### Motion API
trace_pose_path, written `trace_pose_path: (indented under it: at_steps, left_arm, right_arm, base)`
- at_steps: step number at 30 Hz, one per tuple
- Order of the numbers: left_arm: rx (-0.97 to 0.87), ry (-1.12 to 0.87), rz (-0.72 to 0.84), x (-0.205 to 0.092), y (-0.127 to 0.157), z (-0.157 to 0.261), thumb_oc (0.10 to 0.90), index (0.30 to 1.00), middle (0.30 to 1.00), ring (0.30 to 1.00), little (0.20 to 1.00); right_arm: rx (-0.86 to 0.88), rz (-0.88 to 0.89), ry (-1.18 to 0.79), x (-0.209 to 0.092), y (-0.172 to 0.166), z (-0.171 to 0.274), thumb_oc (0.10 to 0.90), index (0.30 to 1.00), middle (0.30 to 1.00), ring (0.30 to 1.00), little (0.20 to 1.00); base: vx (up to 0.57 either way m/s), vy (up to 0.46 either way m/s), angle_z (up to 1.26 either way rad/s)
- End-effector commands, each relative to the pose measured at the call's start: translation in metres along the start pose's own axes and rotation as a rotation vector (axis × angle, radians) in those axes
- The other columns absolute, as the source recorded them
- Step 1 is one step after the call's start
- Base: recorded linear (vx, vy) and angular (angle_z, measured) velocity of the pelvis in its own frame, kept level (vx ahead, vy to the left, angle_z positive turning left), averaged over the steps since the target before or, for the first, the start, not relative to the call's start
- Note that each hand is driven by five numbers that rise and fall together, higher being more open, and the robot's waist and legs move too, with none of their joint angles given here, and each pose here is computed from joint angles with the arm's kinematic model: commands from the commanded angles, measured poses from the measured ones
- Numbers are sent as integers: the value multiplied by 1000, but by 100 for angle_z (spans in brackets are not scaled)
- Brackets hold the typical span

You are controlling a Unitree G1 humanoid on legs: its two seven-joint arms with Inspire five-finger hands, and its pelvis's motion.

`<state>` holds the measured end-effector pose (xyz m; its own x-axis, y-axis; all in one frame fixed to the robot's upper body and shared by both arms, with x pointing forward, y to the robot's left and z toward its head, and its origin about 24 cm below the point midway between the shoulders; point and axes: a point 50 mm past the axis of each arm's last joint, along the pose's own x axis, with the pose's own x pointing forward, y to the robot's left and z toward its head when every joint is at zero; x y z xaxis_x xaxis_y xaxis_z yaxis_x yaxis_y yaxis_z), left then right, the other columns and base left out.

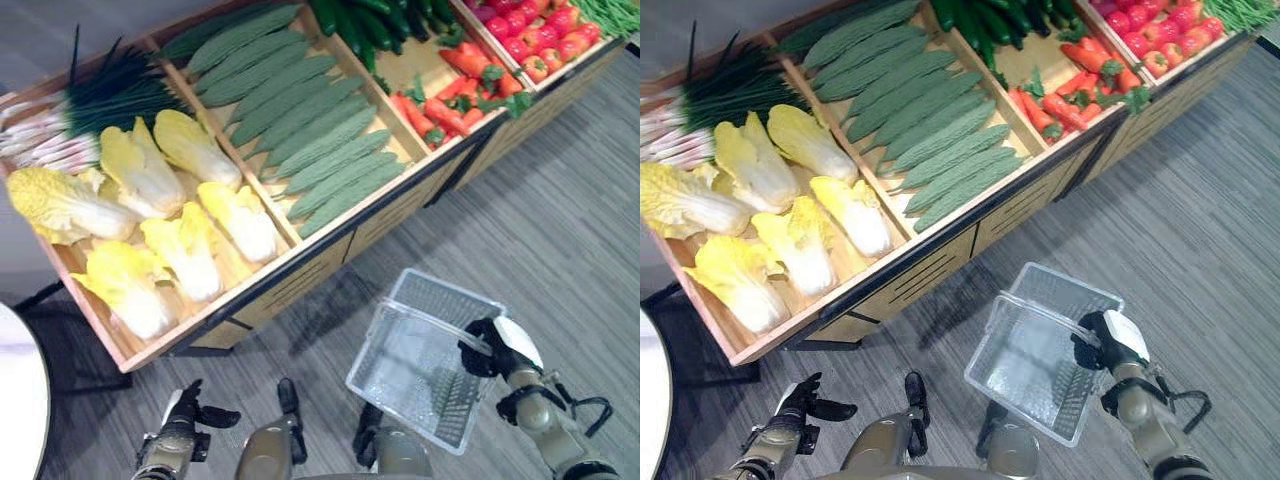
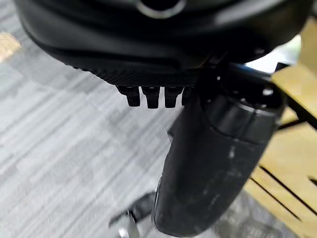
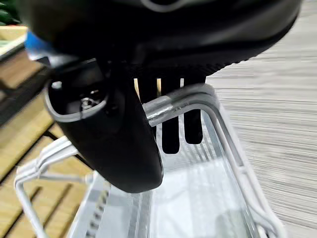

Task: Get the vegetables into the basket

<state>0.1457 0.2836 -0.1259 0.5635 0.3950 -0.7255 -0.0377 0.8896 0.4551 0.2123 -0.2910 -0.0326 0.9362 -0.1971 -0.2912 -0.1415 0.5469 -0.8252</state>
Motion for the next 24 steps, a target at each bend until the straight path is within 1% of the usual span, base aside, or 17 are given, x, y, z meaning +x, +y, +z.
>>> trace_pose_path:
  at_steps: [1, 3, 4, 5, 6, 8, 9, 10, 12, 14, 15, 17, 19, 21, 22, 23, 24]
  left_arm:
    - [-22, 16, 51, -3, 12, -13, 900, 1000, 1000, 1000, 1000]
    - [-32, 28, 55, -3, 13, -16, 900, 1000, 1000, 1000, 1000]
    - [-22, 28, 50, -3, 14, -14, 900, 1000, 1000, 1000, 1000]
    - [-19, 31, 47, -3, 14, -15, 900, 1000, 1000, 1000, 1000]
    - [-19, 31, 47, -3, 14, -15, 900, 1000, 1000, 1000, 1000]
    - [-8, 27, 45, -2, 16, -14, 900, 1000, 1000, 1000, 1000]
    - [-1, 20, 42, -1, 17, -11, 900, 1000, 1000, 1000, 1000]
    - [-5, 12, 46, 0, 18, -8, 900, 1000, 1000, 1000, 1000]
    - [-7, 6, 54, 1, 20, -5, 900, 1000, 1000, 1000, 1000]
    - [-36, -13, 89, 3, 26, 3, 900, 1000, 1000, 1000, 1000]
    - [-45, -16, 92, 4, 23, 5, 900, 1000, 1000, 1000, 1000]
    - [-69, 26, 104, 2, 24, -5, 900, 1000, 1000, 1000, 1000]
    - [-77, 62, 99, -1, 20, -14, 900, 1000, 1000, 1000, 1000]
    - [-80, 96, 85, -4, 13, -24, 900, 1000, 1000, 1000, 1000]
    - [-124, 164, 82, -9, 3, -39, 900, 1000, 1000, 1000, 1000]
    - [-147, 176, 87, -10, -4, -40, 900, 1000, 1000, 1000, 1000]
    - [-147, 176, 87, -10, -4, -41, 900, 1000, 1000, 1000, 1000]
  right_arm:
    - [53, -183, 10, 14, -33, -1, 400, 300, 300, 300, 300]
    - [48, -154, 98, 13, -25, -17, 400, 300, 300, 300, 300]
    - [43, -122, 224, 7, -16, -41, 400, 300, 300, 300, 300]
    - [37, -102, 280, 3, -12, -52, 400, 300, 300, 300, 300]
    - [37, -102, 279, 3, -12, -52, 400, 300, 300, 300, 300]
    - [31, -77, 399, -7, -8, -74, 400, 300, 300, 300, 300]
    - [58, -81, 494, -16, -8, -90, 400, 300, 300, 300, 300]
    - [81, -101, 533, -20, -11, -96, 400, 300, 300, 300, 300]
    - [101, -109, 550, -23, -10, -99, 400, 300, 300, 300, 300]
    - [141, -136, 605, -34, -10, -110, 400, 300, 300, 300, 300]
    - [160, -136, 652, -42, -6, -117, 400, 300, 300, 300, 300]
    - [142, -91, 690, -51, 2, -123, 400, 300, 300, 300, 300]
    - [134, -71, 753, -64, 7, -133, 400, 300, 300, 300, 300]
    - [158, -79, 794, -73, 10, -138, 400, 300, 300, 300, 300]
    - [188, -74, 836, -83, 20, -142, 400, 300, 300, 300, 300]
    - [198, -68, 881, -95, 26, -148, 400, 300, 300, 300, 300]
    - [198, -68, 881, -95, 26, -148, 400, 300, 300, 300, 300]
  base:
    - [42, 139, -2]
    - [62, 146, -9]
    - [97, 92, -11]
    - [82, 40, 10]
    - [76, -22, 41]
    - [116, -87, 57]
    - [157, -154, 43]
    - [155, -186, 36]
    - [99, -170, 63]
    - [141, -333, 134]
    - [107, -345, 152]
    - [90, -312, 95]
    - [97, -257, 18]
    - [105, -253, 32]
    - [100, -256, 60]
    - [75, -200, 72]
    - [38, -79, 79]
